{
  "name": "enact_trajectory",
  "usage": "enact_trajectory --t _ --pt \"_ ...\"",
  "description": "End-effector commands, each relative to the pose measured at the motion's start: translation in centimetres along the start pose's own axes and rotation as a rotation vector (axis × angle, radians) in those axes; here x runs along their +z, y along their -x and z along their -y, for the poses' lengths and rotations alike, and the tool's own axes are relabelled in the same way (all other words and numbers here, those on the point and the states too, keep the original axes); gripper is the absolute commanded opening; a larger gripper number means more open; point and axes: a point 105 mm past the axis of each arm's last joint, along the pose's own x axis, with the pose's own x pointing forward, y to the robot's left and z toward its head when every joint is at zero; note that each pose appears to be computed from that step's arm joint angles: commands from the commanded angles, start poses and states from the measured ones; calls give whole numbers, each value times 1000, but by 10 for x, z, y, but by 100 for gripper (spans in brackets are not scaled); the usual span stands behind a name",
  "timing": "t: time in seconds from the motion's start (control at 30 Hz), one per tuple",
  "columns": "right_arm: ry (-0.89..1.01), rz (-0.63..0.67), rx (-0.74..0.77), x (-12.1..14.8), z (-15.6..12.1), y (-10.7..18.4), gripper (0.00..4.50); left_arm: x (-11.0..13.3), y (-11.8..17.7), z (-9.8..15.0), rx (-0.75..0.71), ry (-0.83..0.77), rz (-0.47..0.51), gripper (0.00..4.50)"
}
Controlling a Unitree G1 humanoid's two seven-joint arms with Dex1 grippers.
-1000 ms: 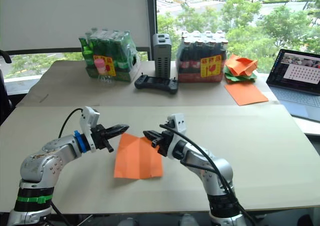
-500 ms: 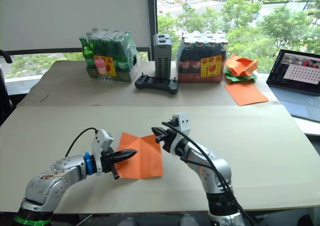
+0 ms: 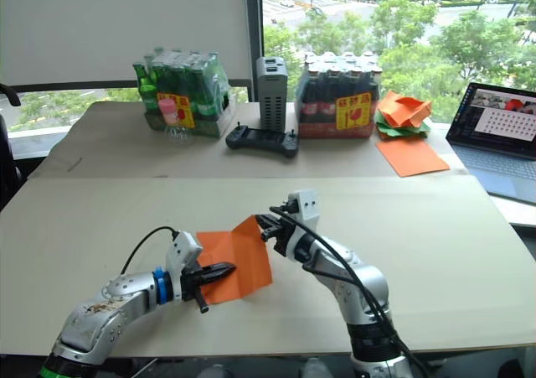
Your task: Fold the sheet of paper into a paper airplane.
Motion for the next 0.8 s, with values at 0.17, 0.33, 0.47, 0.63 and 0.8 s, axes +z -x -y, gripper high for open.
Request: enact_trajectory --t 0.17,0.33,0.47,0.63,0.8 --pt "63 55 61 17 -14 1 63 0 -2 -1 0 -12 -6 0" --pt "87 47 79 20 -19 -3 233 1 -1 -3 3 -15 -6 0" --pt "164 4 72 19 -21 -11 373 1 -1 -3 6 -13 -3 0" --pt "229 -52 60 16 -20 -18 447 3 0 -4 16 -8 8 0" --pt "244 -72 2 19 -9 -26 447 9 1 -4 26 0 29 0"
